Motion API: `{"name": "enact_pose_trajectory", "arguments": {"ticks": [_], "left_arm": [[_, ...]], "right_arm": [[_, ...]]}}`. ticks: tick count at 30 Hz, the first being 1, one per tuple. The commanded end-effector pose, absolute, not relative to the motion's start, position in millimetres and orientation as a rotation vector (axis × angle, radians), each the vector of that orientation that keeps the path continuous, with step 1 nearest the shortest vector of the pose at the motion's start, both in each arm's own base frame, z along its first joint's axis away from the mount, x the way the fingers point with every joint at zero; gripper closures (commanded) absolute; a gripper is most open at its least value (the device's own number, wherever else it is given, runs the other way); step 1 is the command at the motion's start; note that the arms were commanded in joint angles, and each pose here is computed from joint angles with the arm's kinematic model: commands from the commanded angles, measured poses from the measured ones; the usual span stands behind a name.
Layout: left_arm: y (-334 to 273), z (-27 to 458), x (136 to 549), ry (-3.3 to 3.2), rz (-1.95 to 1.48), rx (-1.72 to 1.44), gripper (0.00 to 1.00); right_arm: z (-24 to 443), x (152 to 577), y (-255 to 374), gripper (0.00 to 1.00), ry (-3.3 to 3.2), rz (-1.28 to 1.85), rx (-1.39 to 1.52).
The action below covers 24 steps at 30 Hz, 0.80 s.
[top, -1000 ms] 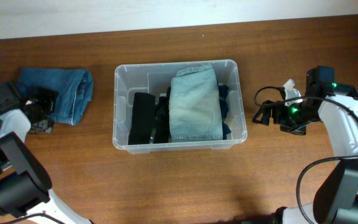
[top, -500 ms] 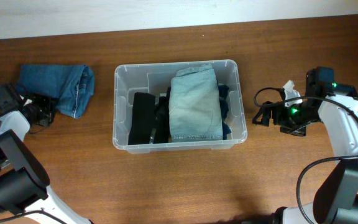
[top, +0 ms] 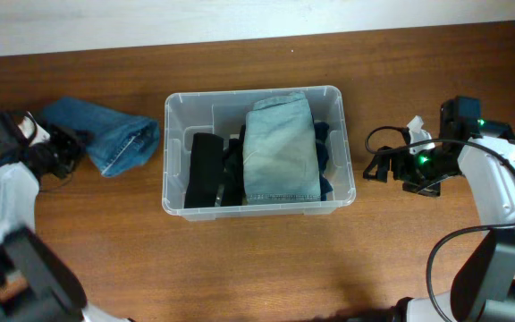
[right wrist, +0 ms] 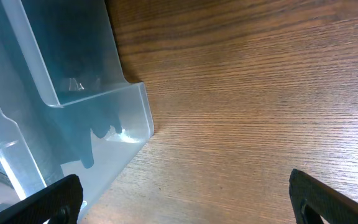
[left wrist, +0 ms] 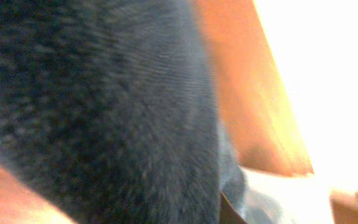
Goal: Pack container
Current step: 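Grasp the dark blue jeans with the left gripper, then place the dark jeans into the container's left side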
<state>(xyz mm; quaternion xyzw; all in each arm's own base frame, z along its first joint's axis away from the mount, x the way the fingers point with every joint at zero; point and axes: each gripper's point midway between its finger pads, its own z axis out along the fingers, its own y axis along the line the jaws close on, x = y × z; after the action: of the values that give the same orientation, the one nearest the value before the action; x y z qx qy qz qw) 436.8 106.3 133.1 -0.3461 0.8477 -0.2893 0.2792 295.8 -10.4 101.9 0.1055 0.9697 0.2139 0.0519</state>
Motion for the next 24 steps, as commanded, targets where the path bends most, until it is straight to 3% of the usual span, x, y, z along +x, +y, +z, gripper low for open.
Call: {"name": "enact_pose_trajectory", "arguments": {"ticks": [1, 6, 10, 19, 24], "left_arm": [[75.7, 244.9, 423.9, 2.126, -0.752, -0.502, 1.00], [35.6, 312.1, 391.2, 2.038, -0.690, -0.273, 1.00], [-8.4, 338.9, 372.2, 2.008, -0.727, -0.139, 1.00], [-127.6, 299.1, 351.3, 2.123, -0.808, 0.427, 1.00], [-149.1, 261.2, 345.8, 2.151, -0.755, 0.715, 1.00]], "right_arm": [[102.2, 294.6, -11.7, 0.02, 2.951, 0.639, 0.312], [102.2, 294.7, -11.6, 0.01, 2.950, 0.638, 0.306], [102.2, 294.7, -11.6, 0.01, 2.950, 0.638, 0.306], [102.2, 294.6, -11.6, 0.02, 2.951, 0.638, 0.306], [101.9, 294.3, -12.2, 0.02, 2.953, 0.634, 0.308]]}}
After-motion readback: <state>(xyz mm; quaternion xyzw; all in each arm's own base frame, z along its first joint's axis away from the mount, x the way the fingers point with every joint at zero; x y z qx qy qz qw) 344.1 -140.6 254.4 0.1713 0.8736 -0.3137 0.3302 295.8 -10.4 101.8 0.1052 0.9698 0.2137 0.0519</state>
